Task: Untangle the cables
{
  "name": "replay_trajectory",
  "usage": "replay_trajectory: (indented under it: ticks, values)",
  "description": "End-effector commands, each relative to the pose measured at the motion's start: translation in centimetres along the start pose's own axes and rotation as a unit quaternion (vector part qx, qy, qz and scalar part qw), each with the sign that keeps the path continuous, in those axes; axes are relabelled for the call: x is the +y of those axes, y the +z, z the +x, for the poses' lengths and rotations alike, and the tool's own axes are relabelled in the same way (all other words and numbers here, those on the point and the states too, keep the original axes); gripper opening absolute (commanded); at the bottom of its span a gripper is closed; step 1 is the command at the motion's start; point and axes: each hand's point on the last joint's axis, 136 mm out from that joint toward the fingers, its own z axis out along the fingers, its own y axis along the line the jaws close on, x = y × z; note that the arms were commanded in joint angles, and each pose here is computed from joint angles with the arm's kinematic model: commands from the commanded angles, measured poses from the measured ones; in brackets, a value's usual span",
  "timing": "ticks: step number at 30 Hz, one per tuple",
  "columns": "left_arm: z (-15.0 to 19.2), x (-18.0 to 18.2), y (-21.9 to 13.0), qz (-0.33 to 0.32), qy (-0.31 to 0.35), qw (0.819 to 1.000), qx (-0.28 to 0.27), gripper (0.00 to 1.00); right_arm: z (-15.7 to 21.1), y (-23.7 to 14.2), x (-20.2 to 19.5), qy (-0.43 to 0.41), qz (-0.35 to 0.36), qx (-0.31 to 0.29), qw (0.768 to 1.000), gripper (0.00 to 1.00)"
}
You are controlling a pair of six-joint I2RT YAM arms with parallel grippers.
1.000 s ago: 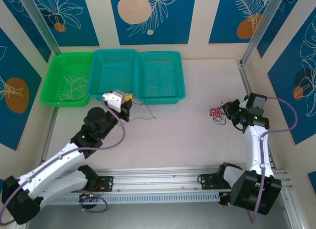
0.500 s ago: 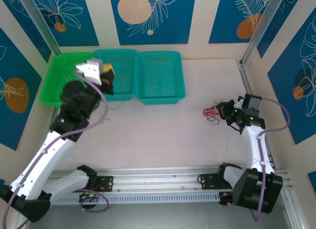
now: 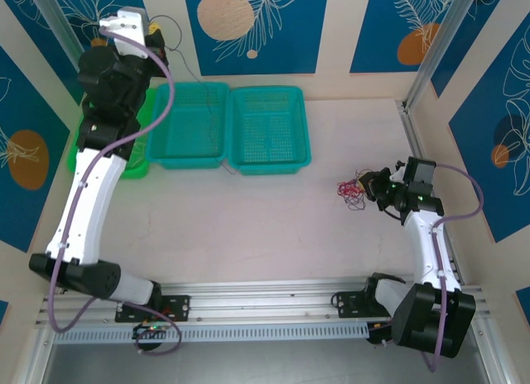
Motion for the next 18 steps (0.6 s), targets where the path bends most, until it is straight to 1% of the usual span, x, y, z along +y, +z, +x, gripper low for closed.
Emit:
replay_trajectory:
  ticks: [1, 4, 6, 11, 13, 15, 18]
  values:
    - [0.5, 0.9, 2.3, 0.004, 0.002, 1.0, 0.007, 0.0, 0.6, -1.0, 1.3, -0.012, -0.014, 0.008, 1.0, 0.0]
    - [2.0, 1.6, 4.3, 0.0, 0.004, 1.0, 0.017, 0.0, 0.7, -1.4, 1.2, -0.021, -0.008, 0.003, 1.0, 0.0]
    - [3.8, 2.4, 5.4, -0.009, -0.002, 0.999, 0.035, 0.0, 0.8, -1.6, 1.1, -0.027, -0.003, 0.001, 1.0, 0.0]
    - [11.5, 4.7, 8.2, -0.035, -0.009, 0.993, 0.11, 0.0, 0.9, -1.4, 0.8, -0.024, -0.003, 0.001, 1.0, 0.0]
    - [13.7, 5.7, 8.8, -0.046, -0.009, 0.991, 0.123, 0.0, 0.9, -1.4, 0.9, -0.024, -0.004, 0.003, 1.0, 0.0]
    - [14.2, 6.7, 9.2, -0.052, -0.016, 0.991, 0.123, 0.0, 0.9, -1.4, 0.9, -0.025, -0.003, 0.004, 1.0, 0.0]
    - [11.2, 7.0, 9.0, -0.043, -0.037, 0.994, 0.093, 0.0, 0.8, -1.5, 0.9, -0.026, 0.0, 0.003, 1.0, 0.0]
